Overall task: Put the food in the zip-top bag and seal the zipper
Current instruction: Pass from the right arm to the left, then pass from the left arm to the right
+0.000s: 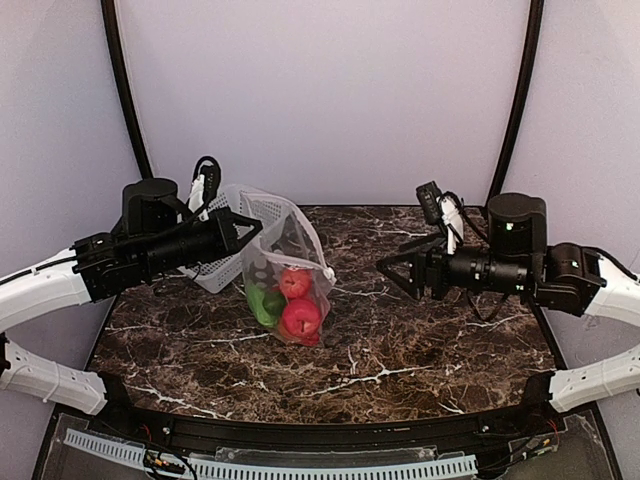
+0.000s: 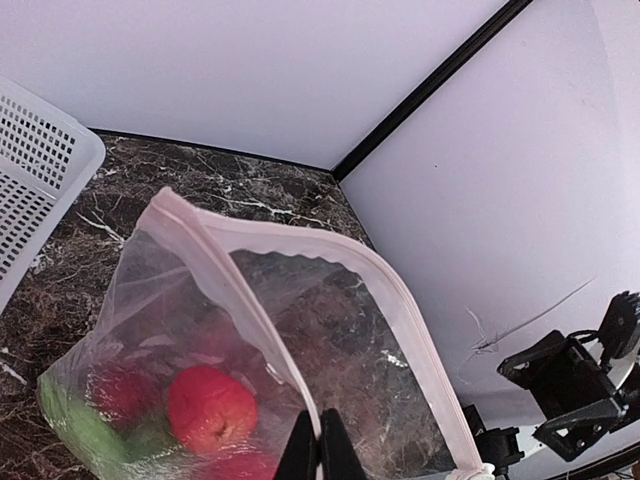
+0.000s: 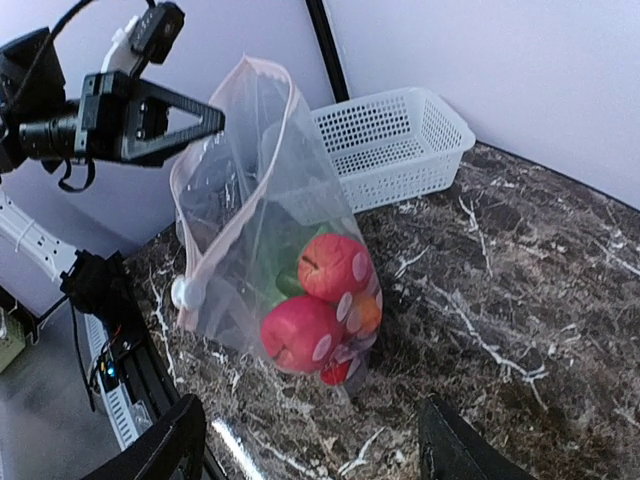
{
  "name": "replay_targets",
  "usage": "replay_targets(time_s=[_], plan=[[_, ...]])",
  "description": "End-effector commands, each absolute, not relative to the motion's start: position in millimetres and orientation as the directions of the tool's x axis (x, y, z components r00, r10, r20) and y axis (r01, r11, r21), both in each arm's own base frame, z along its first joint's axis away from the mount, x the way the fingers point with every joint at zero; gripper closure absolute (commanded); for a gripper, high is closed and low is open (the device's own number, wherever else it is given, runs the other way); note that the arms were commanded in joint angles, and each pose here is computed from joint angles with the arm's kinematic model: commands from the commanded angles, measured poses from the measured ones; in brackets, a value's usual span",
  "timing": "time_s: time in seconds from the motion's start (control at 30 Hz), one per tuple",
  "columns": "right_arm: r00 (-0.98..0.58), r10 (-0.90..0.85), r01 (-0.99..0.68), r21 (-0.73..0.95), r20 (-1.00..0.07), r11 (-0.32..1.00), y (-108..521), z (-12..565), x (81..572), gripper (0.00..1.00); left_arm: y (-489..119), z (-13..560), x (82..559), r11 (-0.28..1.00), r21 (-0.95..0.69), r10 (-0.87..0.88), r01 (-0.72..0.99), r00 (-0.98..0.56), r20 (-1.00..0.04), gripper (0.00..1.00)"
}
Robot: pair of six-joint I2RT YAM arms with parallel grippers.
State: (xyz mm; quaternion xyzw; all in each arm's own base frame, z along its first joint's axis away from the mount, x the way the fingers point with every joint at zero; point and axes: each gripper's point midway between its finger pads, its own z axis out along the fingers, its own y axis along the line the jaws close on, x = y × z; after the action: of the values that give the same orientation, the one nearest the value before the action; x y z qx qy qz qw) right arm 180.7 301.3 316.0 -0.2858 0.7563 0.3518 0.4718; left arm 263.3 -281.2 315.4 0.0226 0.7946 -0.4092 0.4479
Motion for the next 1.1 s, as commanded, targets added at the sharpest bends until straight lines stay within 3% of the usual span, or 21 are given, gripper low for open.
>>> replay_targets(time_s=[0.0,0.3,0.67,1.07], plan=[[-0.451,-0.102,-0.784,0.34,-0.887,0.519,299,290,153,0.29,-276,333,260,0.66,-0.617,-0.327,0.43,-0.574,-0.75,0.99],[-0.426,-0.128,-0.806,0.312,-0.895,0.503,319,275,146,0.38,-279,334,260,0.653,-0.618,-0.319,0.438,-0.581,-0.749,0.99],[-0.277,-0.17,-0.895,0.19,-0.946,0.405,377,292,131,0.65,-279,331,259,0.649,-0.625,-0.316,0.433,-0.593,-0.74,0.99],[-0.212,-0.116,-0.867,0.132,-0.97,0.481,387,305,147,0.82,-281,331,258,0.643,-0.629,-0.313,0.437,-0.6,-0.736,0.99]])
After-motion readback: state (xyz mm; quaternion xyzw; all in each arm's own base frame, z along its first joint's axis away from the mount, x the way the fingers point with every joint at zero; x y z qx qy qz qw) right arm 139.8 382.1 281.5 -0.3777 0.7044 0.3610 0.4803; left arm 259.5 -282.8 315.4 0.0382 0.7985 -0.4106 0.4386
